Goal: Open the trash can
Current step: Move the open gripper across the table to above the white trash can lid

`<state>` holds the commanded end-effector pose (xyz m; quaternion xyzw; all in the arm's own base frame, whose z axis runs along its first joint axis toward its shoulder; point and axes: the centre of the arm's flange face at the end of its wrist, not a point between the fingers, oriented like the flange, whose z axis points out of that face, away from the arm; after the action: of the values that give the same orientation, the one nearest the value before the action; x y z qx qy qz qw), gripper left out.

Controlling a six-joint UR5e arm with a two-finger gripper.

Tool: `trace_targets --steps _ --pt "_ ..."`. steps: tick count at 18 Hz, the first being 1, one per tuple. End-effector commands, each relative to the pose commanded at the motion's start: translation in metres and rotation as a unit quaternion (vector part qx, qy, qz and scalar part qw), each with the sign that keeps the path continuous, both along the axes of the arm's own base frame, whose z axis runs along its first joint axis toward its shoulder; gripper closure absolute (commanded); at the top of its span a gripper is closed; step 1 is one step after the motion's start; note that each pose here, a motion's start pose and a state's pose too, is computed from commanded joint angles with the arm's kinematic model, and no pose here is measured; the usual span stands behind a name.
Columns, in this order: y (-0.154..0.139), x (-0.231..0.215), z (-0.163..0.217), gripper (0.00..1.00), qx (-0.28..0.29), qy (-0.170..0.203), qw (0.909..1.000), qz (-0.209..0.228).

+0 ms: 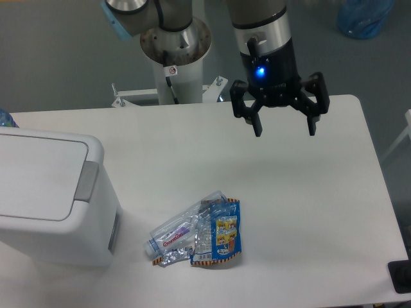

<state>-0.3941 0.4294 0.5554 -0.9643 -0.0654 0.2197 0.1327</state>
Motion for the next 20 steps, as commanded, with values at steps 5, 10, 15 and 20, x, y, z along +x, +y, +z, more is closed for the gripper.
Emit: trace_targets --steps 5,10,15,20 --pt "0.005 -0.006 -0.003 0.00 0.003 -0.002 1.0000 0.008" --pt "0.006 -0.006 -0.007 0.00 0.019 -0.016 0.9996 0.014" --pt "0.016 0.002 -0.003 0.00 0.087 -0.061 0.9929 0.054" --pt "0.032 0.023 0.008 0.00 0.185 -0.144 0.9641 0.126"
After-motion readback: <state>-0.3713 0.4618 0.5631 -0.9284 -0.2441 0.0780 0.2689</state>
